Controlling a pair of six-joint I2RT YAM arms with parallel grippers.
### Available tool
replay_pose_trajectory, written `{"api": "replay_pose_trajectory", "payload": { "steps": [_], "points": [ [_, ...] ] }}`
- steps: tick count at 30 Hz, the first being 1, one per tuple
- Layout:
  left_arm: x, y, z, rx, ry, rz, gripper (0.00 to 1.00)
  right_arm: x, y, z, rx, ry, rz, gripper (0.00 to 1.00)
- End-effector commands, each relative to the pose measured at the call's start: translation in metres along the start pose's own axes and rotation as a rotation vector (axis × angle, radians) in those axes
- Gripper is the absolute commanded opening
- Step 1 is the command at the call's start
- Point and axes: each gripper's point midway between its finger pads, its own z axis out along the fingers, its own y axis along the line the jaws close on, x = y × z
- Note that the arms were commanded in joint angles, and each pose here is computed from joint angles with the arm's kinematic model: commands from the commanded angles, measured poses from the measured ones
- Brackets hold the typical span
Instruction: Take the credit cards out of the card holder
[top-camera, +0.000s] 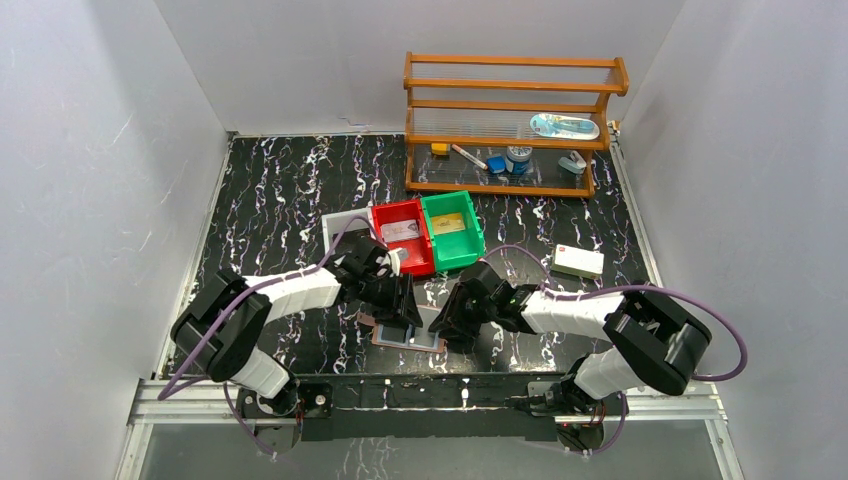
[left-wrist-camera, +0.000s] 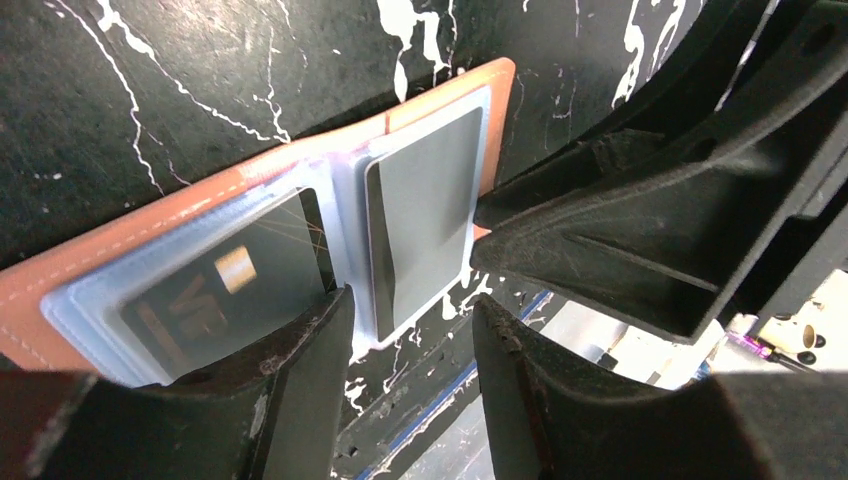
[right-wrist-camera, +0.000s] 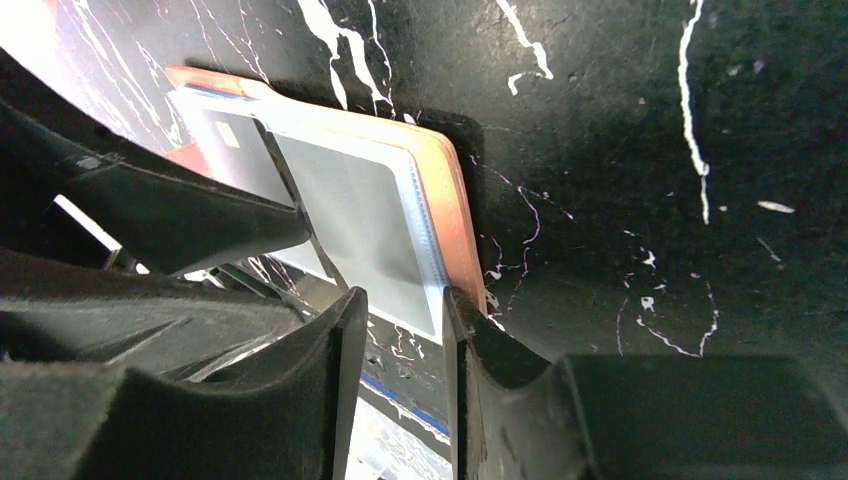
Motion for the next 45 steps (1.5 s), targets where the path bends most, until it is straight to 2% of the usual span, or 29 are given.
{"api": "replay_pose_trajectory", "payload": {
  "steps": [1,8,12,20,29,32,35,40,45],
  "points": [
    [0.005,0.004,0.007,0.007,0.021,0.003,0.45,0.004,-0.026,0.006,0.079,0.005,0.003,0.43],
    [0.013,0.021,0.012,-0.041,0.035,-0.015,0.42,0.006,-0.023,0.008,0.062,0.020,0.000,0.43],
    [0.019,0.025,0.013,-0.045,0.041,-0.027,0.35,0.007,-0.021,0.010,0.049,0.031,-0.005,0.43],
    [0.013,0.011,0.014,0.034,-0.002,-0.076,0.11,0.008,-0.021,0.011,0.055,0.040,-0.004,0.42],
    [0.010,-0.001,0.002,0.056,-0.034,-0.048,0.10,0.003,-0.022,0.008,0.084,0.009,-0.005,0.42],
    [0.009,-0.006,-0.002,0.074,-0.042,-0.036,0.04,0.000,-0.022,0.006,0.090,-0.004,-0.006,0.42],
    [0.009,-0.010,-0.004,0.087,-0.042,-0.029,0.03,-0.001,-0.018,0.004,0.084,-0.013,-0.015,0.42],
    [0.009,-0.008,-0.004,0.075,-0.045,-0.050,0.02,-0.007,0.005,-0.006,0.032,-0.034,-0.070,0.42],
    [0.009,-0.007,-0.004,0.067,-0.050,-0.064,0.06,-0.014,0.036,-0.022,-0.070,-0.080,-0.119,0.43]
  ]
}}
